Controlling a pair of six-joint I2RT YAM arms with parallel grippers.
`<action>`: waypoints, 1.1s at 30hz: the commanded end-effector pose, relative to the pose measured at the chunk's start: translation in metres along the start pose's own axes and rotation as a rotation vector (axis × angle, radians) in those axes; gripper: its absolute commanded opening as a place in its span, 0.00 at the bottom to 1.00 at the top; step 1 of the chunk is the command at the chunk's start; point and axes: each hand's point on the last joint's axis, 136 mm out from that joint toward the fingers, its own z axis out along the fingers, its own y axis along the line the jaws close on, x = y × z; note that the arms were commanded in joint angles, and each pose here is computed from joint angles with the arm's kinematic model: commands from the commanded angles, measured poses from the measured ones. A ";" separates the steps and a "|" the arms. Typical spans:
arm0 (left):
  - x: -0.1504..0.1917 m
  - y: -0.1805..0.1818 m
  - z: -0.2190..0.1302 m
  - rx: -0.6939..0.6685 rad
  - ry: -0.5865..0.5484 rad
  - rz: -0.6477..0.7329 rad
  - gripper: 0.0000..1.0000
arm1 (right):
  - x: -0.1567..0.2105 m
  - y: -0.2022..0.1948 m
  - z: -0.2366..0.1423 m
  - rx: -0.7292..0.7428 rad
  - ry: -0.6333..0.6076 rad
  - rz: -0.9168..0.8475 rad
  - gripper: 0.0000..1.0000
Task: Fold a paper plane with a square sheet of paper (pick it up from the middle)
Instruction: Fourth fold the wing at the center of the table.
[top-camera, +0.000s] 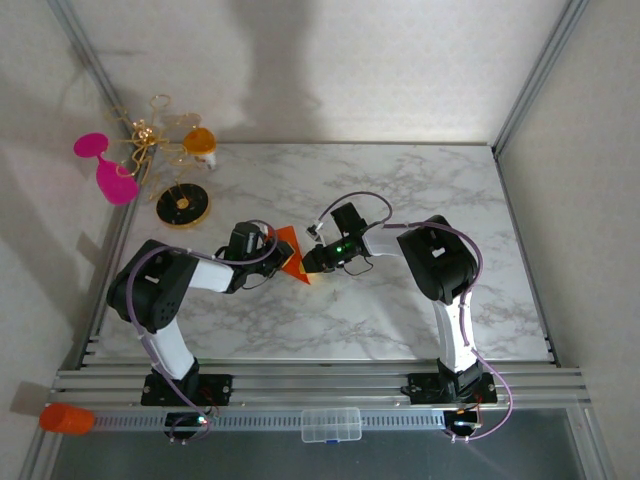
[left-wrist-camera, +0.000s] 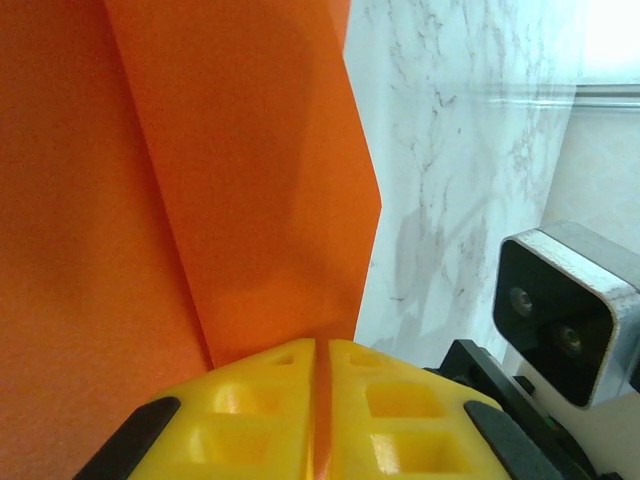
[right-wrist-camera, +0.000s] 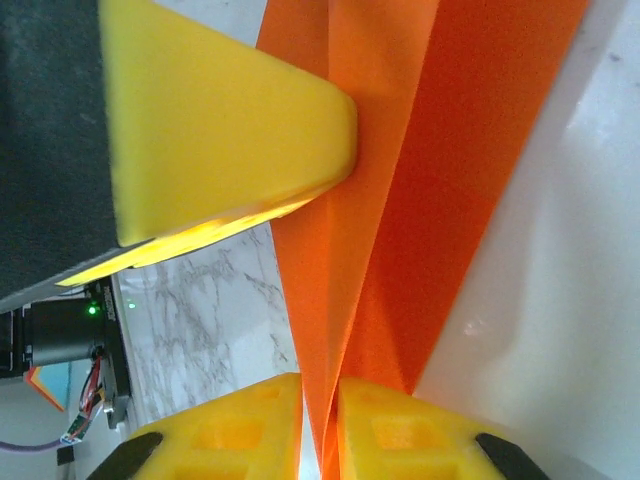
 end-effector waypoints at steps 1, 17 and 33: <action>-0.006 0.007 0.003 -0.029 -0.019 -0.013 0.12 | 0.037 -0.049 0.008 0.145 0.087 0.159 0.19; -0.004 -0.005 0.005 0.028 0.006 0.015 0.15 | 0.041 -0.064 0.008 0.225 0.098 0.176 0.16; -0.004 -0.005 0.009 0.035 0.016 0.029 0.16 | 0.043 -0.070 0.006 0.263 0.092 0.186 0.08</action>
